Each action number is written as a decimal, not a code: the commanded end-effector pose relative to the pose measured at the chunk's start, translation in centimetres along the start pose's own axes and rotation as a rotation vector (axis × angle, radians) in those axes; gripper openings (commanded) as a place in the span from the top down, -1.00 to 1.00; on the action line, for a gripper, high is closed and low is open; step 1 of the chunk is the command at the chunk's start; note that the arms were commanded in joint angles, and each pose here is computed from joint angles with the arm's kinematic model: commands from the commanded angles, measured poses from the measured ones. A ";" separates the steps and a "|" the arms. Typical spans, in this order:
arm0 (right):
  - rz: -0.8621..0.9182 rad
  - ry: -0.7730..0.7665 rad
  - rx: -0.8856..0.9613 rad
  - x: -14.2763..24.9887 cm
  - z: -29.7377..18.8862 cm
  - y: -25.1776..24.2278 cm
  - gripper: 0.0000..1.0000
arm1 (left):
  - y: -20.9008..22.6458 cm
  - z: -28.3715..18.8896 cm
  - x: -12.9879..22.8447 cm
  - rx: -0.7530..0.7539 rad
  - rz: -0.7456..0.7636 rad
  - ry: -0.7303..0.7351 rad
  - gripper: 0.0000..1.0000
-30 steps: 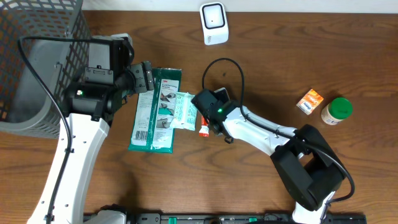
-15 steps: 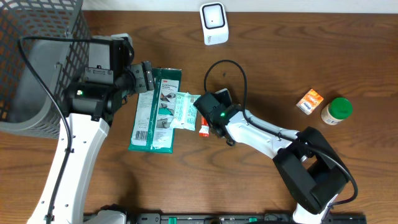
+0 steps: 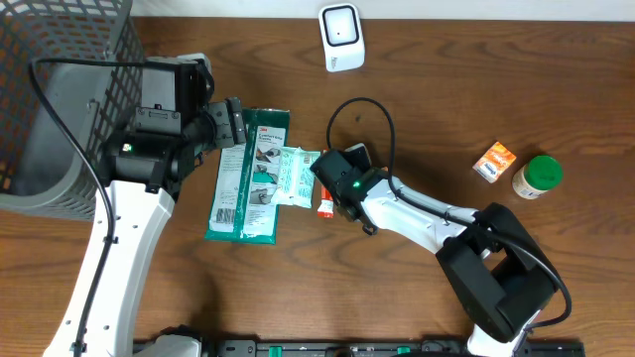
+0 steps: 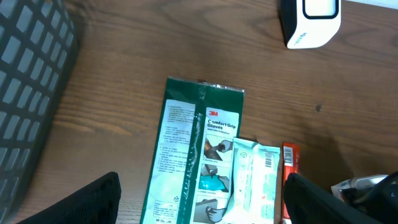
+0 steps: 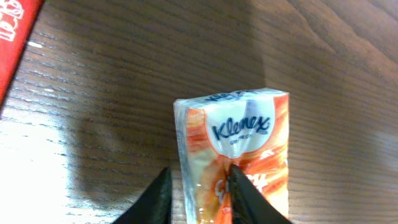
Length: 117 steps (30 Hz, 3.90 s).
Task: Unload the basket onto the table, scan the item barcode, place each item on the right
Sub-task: 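Grasp the second Kleenex tissue pack with the right gripper, then lift the tissue pack and hold it at the white scanner, then carry the tissue pack right and set it beside the bottle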
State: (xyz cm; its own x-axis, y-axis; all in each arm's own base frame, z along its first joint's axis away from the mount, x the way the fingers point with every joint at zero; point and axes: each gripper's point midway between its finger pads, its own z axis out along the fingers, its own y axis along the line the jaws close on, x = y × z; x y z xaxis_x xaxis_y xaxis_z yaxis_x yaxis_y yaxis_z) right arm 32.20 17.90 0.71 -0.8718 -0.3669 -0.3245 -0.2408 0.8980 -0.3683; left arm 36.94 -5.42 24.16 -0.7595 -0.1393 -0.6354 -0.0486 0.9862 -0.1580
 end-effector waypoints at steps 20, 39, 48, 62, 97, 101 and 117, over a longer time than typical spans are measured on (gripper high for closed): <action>0.133 0.000 -0.505 -4.8 -12.7 -1.1 0.98 | 0.1 0.1 0.1 -0.005 -0.006 0.002 -0.68; 0.480 -0.249 -1.102 -13.0 -20.8 -7.8 0.98 | 0.1 0.1 0.1 -0.005 -0.006 0.002 -0.68; 0.599 -0.479 -1.328 -21.6 -26.4 -9.8 0.97 | 0.1 0.1 0.1 -0.005 -0.006 0.002 -0.68; 0.735 -0.420 -1.498 -34.6 -20.7 -11.4 0.97 | 0.1 0.1 0.1 -0.005 -0.006 0.002 -0.68; 0.800 -0.576 -1.533 -37.2 -5.5 -10.5 0.97 | 0.1 0.1 0.1 -0.005 -0.006 0.002 -0.68; 0.752 -0.589 -1.483 -37.3 -10.2 -12.1 0.97 | 0.1 0.1 0.1 -0.005 -0.006 0.002 -0.68; 0.400 -0.055 -0.508 -15.1 -14.9 -18.7 0.98 | 0.1 0.1 0.1 -0.005 -0.006 0.002 -0.68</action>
State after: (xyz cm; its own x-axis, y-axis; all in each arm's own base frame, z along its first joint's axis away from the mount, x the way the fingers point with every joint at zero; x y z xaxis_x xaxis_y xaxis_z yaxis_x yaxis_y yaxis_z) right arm 44.74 15.29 29.47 -0.8948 0.1796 -0.4087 -0.0846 0.8306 0.5504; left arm 36.91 -5.42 24.11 -0.7609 -0.1391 -0.6338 -0.0490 0.9863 -0.1576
